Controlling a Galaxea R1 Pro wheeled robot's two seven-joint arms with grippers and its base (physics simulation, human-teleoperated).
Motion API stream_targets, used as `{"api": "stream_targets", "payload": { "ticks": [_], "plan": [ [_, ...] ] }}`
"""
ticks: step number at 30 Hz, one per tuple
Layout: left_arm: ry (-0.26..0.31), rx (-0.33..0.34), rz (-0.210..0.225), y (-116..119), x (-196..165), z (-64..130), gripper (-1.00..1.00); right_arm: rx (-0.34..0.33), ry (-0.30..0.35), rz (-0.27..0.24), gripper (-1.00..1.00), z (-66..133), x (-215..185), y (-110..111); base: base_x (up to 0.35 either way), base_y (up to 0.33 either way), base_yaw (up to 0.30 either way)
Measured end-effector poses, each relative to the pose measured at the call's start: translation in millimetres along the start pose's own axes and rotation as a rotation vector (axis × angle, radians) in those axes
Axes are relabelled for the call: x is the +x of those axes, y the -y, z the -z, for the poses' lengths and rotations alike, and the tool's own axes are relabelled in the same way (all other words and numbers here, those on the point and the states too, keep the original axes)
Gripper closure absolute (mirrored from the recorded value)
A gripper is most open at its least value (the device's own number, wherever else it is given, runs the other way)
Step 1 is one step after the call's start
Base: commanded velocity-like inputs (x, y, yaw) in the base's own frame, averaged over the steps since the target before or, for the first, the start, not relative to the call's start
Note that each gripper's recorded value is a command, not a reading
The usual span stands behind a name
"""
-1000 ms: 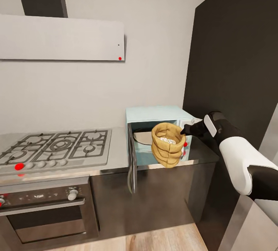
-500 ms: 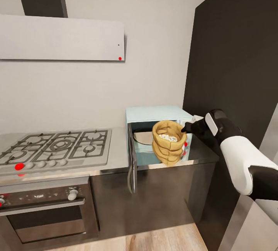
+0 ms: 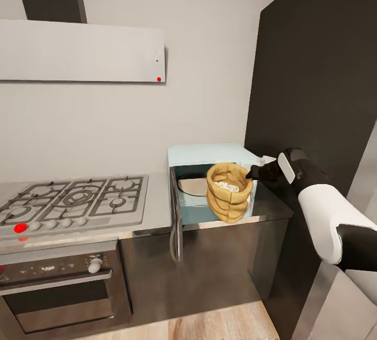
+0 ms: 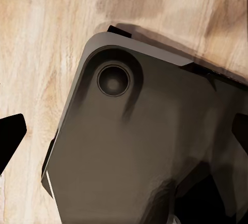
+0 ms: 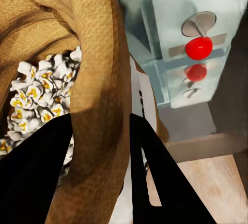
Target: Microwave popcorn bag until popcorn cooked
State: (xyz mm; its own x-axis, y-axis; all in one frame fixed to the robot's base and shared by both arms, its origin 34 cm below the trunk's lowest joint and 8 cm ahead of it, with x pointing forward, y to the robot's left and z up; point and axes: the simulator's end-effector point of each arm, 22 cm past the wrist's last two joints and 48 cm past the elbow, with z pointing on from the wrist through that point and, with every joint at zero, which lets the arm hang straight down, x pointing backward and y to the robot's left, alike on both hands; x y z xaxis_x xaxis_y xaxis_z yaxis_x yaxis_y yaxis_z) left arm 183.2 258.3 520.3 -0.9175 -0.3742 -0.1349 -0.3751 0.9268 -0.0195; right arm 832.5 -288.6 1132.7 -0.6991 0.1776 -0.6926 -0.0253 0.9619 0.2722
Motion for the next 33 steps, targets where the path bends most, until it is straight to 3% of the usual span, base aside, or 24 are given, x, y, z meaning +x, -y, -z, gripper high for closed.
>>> {"api": "stream_targets", "payload": {
  "ticks": [9,13,15,21,26,33],
  "plan": [
    [0.0,0.0,0.0,0,0,0.0,-1.0,-0.016,-0.01,-0.009,1.0,-3.1,4,-5,0.0,0.0,-0.156],
    [0.0,0.0,0.0,0,0,0.0,-1.0,-0.084,-0.034,0.015,1.0,-15.3,15,-55,0.0,0.0,-0.002],
    [0.0,0.0,0.0,0,0,0.0,-1.0,-0.096,-0.041,0.024,1.0,-18.0,18,-66,0.0,0.0,0.0],
    [0.001,0.0,0.0,0,0,0.0,-1.0,-0.088,-0.048,0.029,1.0,-19.8,21,-66,0.0,0.0,0.0],
    [0.002,0.001,-0.002,0,-1,0.0,-1.0,-0.082,-0.118,0.015,1.0,-33.6,47,-61,0.0,0.0,0.0],
    [0.004,0.001,-0.003,1,-2,-0.1,-1.0,-0.086,-0.128,0.01,1.0,-35.3,50,-63,0.0,0.0,0.0]
  ]
}}
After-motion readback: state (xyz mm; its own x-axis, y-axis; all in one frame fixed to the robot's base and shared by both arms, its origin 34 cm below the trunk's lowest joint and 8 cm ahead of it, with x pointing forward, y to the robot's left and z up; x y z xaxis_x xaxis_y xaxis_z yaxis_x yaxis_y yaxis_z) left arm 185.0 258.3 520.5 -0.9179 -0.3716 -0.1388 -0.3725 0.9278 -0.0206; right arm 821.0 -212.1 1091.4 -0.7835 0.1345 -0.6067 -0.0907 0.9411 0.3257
